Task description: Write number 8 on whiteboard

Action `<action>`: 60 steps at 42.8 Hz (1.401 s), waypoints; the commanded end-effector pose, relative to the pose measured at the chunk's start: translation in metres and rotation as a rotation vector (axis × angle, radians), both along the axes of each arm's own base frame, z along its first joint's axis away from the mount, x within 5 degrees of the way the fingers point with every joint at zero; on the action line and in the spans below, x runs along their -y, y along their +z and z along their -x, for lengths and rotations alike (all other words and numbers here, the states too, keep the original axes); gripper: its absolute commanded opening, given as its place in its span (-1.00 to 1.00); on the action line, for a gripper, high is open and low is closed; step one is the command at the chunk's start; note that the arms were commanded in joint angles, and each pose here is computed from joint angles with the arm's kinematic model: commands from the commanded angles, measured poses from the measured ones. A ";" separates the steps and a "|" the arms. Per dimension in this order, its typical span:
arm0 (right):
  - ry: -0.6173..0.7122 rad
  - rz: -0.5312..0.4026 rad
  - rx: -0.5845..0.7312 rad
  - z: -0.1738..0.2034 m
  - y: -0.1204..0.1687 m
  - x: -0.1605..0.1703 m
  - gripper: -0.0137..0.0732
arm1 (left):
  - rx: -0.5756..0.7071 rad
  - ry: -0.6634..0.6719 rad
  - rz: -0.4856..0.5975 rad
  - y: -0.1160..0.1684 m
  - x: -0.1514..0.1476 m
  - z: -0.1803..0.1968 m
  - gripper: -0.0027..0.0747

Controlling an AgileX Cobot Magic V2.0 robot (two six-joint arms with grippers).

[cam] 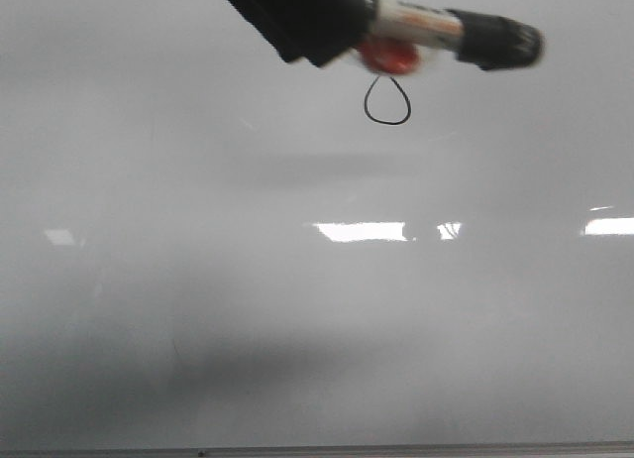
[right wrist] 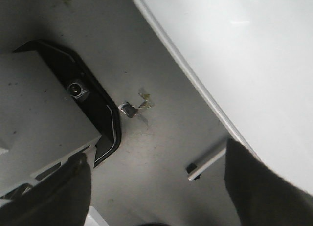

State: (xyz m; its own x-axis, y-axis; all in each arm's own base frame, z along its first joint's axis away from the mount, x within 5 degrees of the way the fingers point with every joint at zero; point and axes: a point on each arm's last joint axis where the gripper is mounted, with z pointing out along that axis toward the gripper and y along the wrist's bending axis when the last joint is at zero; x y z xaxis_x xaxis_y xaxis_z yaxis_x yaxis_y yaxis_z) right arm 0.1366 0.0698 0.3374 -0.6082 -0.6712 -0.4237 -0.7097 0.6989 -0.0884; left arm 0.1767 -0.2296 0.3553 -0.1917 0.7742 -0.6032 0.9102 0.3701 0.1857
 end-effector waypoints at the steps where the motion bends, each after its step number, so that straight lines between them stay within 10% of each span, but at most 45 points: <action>1: -0.089 -0.030 0.081 0.002 0.016 0.009 0.67 | 0.143 0.218 0.077 0.037 -0.026 -0.003 -0.98; 13: -0.095 -0.041 0.105 0.005 0.019 0.011 0.67 | 0.215 0.625 0.121 0.035 -0.109 -0.023 -0.98; 27: -0.097 -0.061 0.146 0.001 0.020 0.009 0.67 | 0.332 1.017 0.513 0.001 -0.204 -0.027 -0.98; 36: -0.099 -0.080 0.182 -0.002 0.022 0.008 0.67 | 0.435 1.037 0.612 -0.035 -0.216 -0.031 -0.98; 60: -0.100 -0.101 0.209 -0.004 0.024 0.007 0.67 | 0.251 1.086 0.465 -0.071 -0.211 -0.100 -0.98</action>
State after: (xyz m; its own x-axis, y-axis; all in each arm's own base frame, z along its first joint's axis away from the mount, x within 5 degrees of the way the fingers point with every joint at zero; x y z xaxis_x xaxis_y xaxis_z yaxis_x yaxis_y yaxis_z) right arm 0.1387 0.0635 0.3485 -0.6002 -0.5887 -0.5414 -0.6304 0.7649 -0.1328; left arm 0.2639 -0.0176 0.2661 -0.5036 -0.0055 -0.8639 0.0428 0.9986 -0.0314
